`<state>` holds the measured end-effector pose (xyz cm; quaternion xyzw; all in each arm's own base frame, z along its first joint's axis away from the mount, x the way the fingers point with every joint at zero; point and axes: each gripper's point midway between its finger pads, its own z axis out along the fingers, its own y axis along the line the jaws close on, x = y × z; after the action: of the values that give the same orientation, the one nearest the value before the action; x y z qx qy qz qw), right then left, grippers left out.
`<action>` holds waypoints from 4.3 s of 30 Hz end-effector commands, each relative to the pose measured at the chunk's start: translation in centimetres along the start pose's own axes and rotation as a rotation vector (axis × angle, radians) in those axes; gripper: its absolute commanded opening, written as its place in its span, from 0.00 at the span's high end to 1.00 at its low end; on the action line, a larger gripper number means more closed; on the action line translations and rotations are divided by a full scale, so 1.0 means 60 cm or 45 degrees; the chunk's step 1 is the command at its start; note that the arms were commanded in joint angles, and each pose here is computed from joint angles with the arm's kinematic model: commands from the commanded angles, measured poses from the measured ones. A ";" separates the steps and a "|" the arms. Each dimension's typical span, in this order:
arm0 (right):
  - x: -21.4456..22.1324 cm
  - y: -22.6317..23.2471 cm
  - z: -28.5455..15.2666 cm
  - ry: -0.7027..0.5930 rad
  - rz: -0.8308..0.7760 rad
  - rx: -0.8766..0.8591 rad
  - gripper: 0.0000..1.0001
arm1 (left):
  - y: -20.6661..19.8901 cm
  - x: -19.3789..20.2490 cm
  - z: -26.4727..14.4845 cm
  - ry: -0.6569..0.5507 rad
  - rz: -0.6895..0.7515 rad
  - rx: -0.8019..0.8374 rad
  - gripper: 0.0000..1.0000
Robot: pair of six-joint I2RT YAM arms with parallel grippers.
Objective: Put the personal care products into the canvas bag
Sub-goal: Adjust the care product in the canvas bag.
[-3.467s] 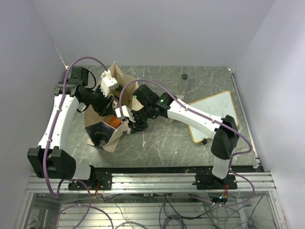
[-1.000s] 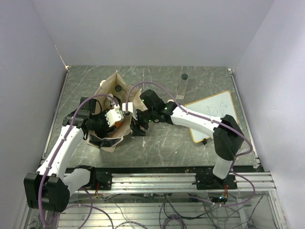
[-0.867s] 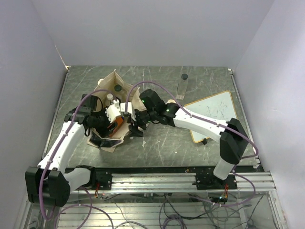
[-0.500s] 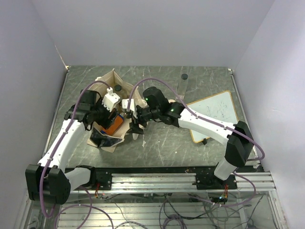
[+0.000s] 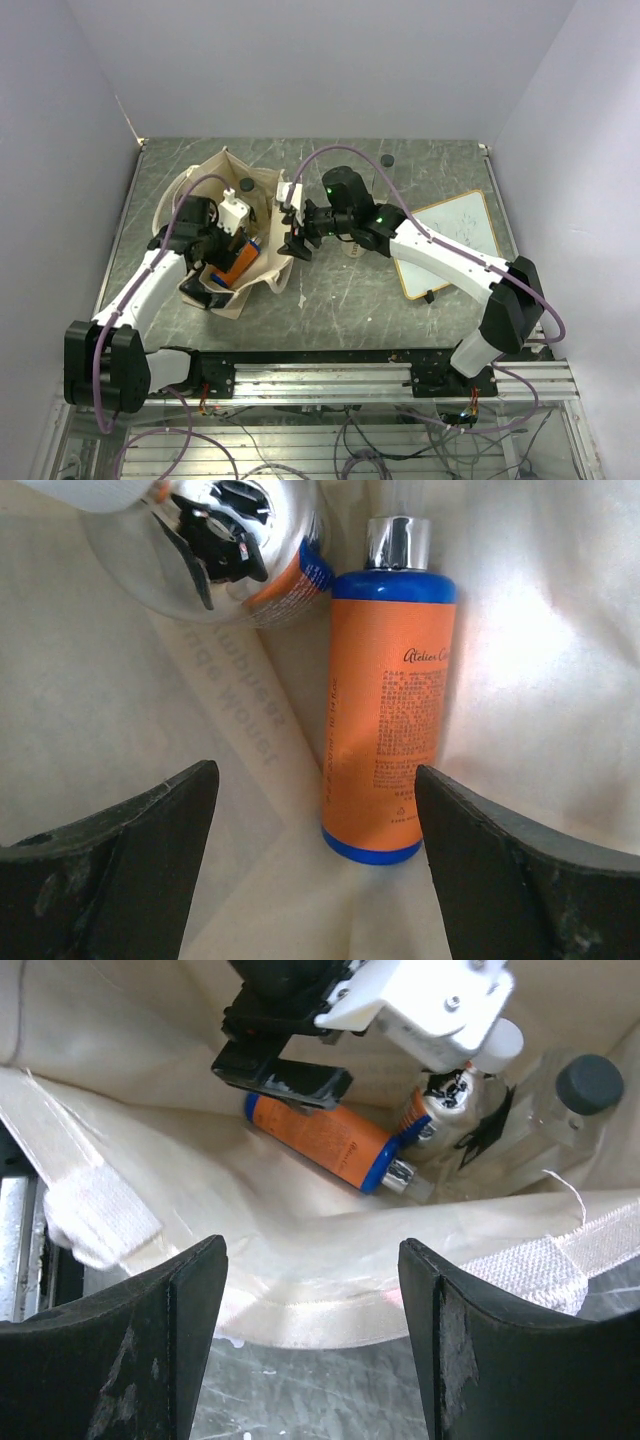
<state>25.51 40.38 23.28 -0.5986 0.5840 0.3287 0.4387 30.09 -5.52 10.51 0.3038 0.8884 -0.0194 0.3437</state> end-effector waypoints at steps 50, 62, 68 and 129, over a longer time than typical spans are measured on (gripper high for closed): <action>0.036 -0.036 -0.004 0.099 -0.005 0.072 0.31 | -0.052 0.032 0.112 0.165 0.144 0.103 0.64; 0.007 -0.057 -0.016 0.064 0.007 0.136 0.31 | -0.039 -0.051 0.028 -0.047 0.153 0.059 0.93; -0.002 -0.064 -0.019 0.054 -0.003 0.155 0.31 | -0.039 -0.066 -0.006 -0.114 0.155 0.048 0.93; -0.178 -0.120 0.015 -0.399 0.724 -0.257 0.43 | -0.064 -0.212 -0.228 -0.691 0.130 0.168 0.93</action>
<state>31.95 45.31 33.97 -0.3613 0.6438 0.5722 0.3572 26.98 -10.87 23.99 0.3438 0.7894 -0.1180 0.4947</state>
